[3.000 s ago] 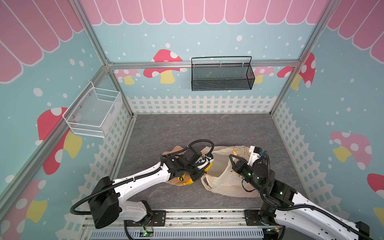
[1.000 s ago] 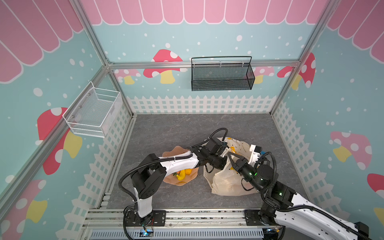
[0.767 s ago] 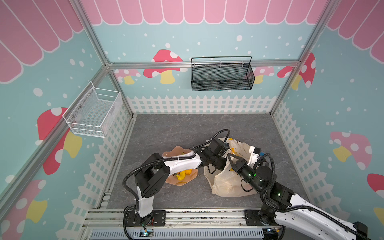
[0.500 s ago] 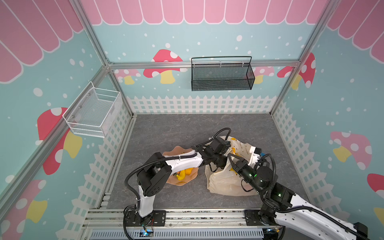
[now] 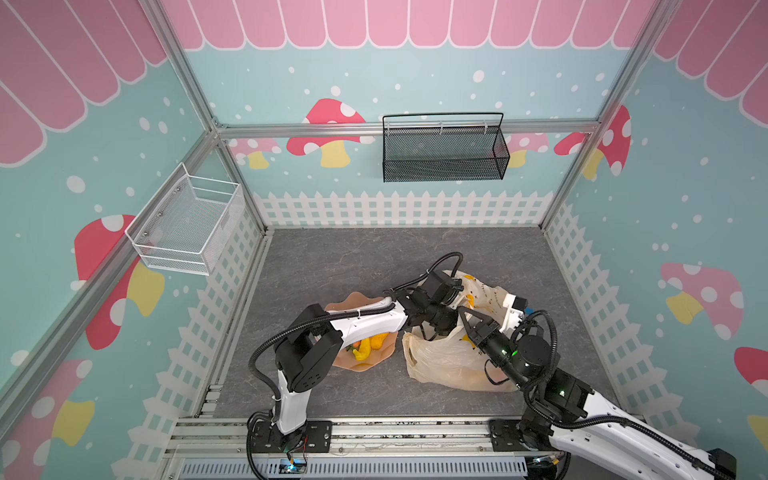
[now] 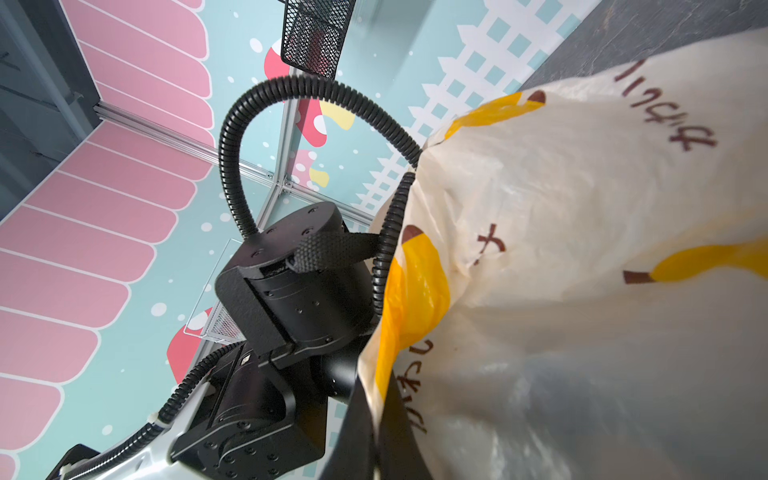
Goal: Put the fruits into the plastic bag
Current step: 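Withdraw the open left gripper from the bag back over the bowl, then lower the left gripper into the bowl and grasp the green-yellow banana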
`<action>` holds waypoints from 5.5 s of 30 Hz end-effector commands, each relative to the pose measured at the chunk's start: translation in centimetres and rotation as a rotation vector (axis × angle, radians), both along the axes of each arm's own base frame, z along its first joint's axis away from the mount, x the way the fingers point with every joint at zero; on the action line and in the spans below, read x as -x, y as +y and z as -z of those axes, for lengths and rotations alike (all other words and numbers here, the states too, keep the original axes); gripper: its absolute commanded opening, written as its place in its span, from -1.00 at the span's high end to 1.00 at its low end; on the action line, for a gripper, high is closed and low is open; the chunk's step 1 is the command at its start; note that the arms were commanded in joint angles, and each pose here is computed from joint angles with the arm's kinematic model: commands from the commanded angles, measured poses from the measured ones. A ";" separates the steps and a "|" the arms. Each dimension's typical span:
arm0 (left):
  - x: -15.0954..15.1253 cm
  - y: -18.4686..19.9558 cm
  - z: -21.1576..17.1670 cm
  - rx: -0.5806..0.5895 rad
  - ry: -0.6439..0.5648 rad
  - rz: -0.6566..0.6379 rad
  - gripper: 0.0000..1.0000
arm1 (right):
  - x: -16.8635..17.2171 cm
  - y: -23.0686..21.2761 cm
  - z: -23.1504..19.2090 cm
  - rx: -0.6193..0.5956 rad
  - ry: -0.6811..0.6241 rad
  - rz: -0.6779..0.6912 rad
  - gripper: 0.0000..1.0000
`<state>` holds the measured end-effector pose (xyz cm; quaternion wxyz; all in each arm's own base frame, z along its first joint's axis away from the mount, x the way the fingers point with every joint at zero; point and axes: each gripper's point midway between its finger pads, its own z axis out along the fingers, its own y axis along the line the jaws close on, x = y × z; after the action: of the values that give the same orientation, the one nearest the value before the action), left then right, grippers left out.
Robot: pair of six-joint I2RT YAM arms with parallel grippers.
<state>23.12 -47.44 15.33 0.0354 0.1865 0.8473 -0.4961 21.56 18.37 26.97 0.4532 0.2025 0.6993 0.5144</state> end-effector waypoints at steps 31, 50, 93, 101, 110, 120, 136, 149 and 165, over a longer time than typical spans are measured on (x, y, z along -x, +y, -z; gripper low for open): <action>-2.0 17.9 -2.6 -0.462 -0.214 -0.143 -0.97 | 0.2 -1.5 0.0 0.009 0.016 0.051 1.00; -0.1 19.3 -5.0 -0.400 -0.156 -0.098 -0.89 | 0.1 -1.4 0.3 0.024 0.029 0.056 1.00; 1.3 27.5 -3.4 -0.290 -0.060 -0.250 -0.81 | -0.4 -0.7 -0.2 0.045 0.028 0.050 1.00; -1.1 31.8 -0.8 -0.536 -0.069 -0.381 -0.57 | -0.4 -0.8 -0.1 0.043 0.030 0.056 1.00; 0.6 32.2 0.6 -0.594 0.003 -0.302 -0.37 | -0.4 -0.9 -0.1 0.044 0.028 0.059 1.00; 1.7 32.6 2.8 -0.709 0.072 -0.256 -0.31 | -0.4 -1.1 -0.1 0.042 0.028 0.065 1.00; -6.7 32.0 4.1 -0.775 -0.012 -0.445 -0.24 | -0.3 -1.0 0.0 0.042 0.027 0.059 1.00; -9.7 31.2 7.7 -0.804 0.002 -0.521 -0.22 | -0.3 -1.2 0.1 0.041 0.026 0.067 1.00; -9.9 29.9 10.9 -0.840 0.029 -0.549 -0.09 | -0.2 -1.4 -0.1 0.043 0.019 0.069 1.00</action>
<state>32.69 -17.96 5.25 0.0718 -0.0352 0.9917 -0.1009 21.80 17.37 26.21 0.4606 0.2162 0.7158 0.4782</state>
